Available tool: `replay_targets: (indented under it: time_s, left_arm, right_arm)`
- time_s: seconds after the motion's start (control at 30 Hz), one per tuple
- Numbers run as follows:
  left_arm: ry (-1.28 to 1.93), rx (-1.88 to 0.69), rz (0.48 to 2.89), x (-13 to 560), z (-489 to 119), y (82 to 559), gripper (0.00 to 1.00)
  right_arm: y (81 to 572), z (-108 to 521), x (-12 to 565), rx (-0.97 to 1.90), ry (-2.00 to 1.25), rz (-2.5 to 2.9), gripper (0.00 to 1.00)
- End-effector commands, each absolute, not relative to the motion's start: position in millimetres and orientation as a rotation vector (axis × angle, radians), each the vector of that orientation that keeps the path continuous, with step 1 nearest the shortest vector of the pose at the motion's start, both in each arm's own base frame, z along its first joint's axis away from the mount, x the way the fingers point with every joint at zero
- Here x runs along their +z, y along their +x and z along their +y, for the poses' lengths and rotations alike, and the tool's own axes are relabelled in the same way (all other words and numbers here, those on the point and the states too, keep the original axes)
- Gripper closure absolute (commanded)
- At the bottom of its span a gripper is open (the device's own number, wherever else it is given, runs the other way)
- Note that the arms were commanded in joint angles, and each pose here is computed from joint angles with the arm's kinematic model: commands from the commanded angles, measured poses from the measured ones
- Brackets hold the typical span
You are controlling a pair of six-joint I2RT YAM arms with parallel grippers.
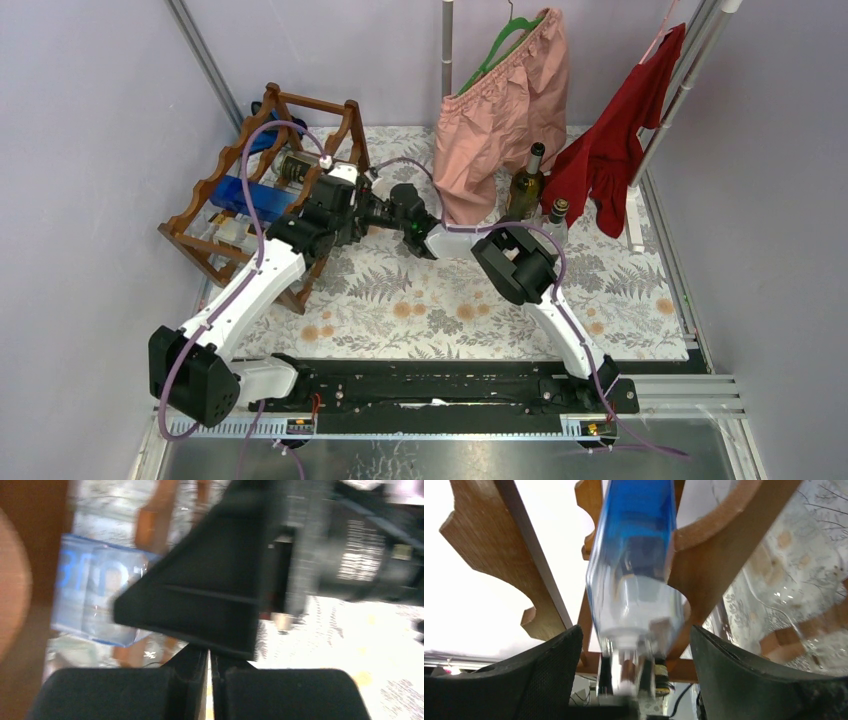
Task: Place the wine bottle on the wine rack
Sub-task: Place the wine bottle in the wine rack.
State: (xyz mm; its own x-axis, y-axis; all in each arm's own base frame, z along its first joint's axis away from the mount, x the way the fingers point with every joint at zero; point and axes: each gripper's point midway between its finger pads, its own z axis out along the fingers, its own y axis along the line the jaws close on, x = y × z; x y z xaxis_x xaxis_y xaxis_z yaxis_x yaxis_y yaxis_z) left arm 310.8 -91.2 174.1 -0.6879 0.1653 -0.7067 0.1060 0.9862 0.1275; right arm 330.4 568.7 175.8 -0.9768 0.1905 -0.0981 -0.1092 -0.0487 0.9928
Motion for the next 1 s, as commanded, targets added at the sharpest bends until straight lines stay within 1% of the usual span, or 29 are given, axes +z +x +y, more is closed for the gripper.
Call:
replay_targets:
  time_s: [0.0,0.2,0.3,0.4,0.5,0.63,0.73,0.87,0.97]
  left_arm:
    - [0.018,0.304,2.266,183,-45,328,0.92]
    - [0.012,0.312,2.259,187,-41,330,0.91]
    - [0.046,0.227,2.255,191,-54,331,0.91]
    - [0.097,0.108,2.243,198,-71,332,0.87]
    - [0.116,0.054,2.224,207,-78,330,0.81]
    - [0.128,-0.021,2.171,236,-86,329,0.75]
    - [0.132,-0.065,2.115,266,-89,325,0.68]
    - [0.149,-0.136,1.991,316,-94,317,0.48]
    - [0.166,-0.174,1.911,349,-96,313,0.37]
  right_arm:
    - [297,557,223,2.229,-0.18,1.916,0.15]
    - [297,552,225,2.203,-0.21,1.912,0.15]
    - [300,552,226,2.196,-0.206,1.91,0.15]
    - [302,550,224,2.192,-0.201,1.909,0.15]
    - [304,549,225,2.192,-0.204,1.9,0.15]
    - [301,548,226,2.182,-0.245,1.895,0.15]
    - [299,546,222,2.151,-0.261,1.925,0.15]
    - [296,543,220,2.119,-0.307,1.938,0.15]
    - [292,541,221,2.077,-0.369,1.937,0.15]
